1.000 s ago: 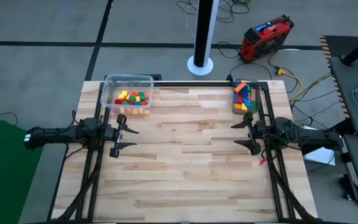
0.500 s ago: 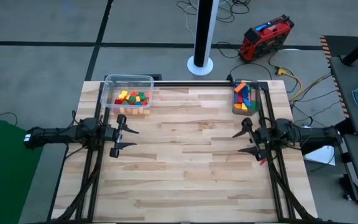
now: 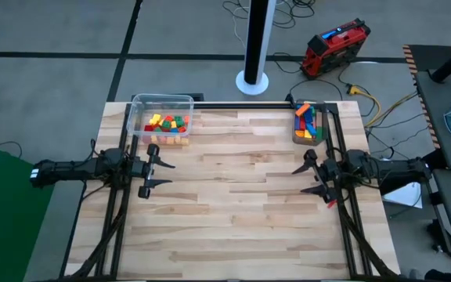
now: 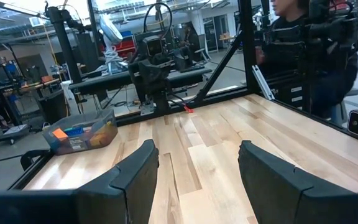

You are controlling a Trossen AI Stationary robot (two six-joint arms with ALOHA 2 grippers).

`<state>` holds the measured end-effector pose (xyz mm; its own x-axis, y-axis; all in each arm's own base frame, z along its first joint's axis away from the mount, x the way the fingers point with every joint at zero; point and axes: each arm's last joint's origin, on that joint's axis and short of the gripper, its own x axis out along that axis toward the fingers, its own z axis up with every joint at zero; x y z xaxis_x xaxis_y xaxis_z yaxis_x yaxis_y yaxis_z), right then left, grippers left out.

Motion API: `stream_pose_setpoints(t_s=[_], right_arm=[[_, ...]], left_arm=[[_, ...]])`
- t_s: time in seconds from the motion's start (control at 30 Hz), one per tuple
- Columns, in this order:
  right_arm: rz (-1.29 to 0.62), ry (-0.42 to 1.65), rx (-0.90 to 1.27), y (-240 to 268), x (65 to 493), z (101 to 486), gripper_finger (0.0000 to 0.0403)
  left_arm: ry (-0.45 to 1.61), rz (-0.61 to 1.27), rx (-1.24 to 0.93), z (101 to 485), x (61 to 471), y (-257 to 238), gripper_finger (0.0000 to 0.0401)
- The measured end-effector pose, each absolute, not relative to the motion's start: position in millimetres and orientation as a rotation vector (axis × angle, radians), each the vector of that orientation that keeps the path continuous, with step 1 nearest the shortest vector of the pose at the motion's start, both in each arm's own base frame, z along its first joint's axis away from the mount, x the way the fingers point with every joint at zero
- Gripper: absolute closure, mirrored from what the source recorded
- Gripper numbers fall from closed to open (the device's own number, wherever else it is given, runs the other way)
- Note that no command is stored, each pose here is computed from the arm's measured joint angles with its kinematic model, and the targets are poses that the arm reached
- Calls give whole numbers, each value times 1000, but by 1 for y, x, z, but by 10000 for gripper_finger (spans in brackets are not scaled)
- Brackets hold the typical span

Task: Sort blocks by size
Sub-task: Return to Home Position

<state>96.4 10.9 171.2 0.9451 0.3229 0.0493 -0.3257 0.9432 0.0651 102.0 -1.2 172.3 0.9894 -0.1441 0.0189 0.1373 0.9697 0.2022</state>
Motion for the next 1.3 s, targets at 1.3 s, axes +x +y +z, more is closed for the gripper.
stream_pose_setpoints(t_s=[1.3], right_arm=[[332, -30, 140, 11, 96, 172, 94]], left_arm=[[-33, -142, 202, 172, 102, -1, 202]])
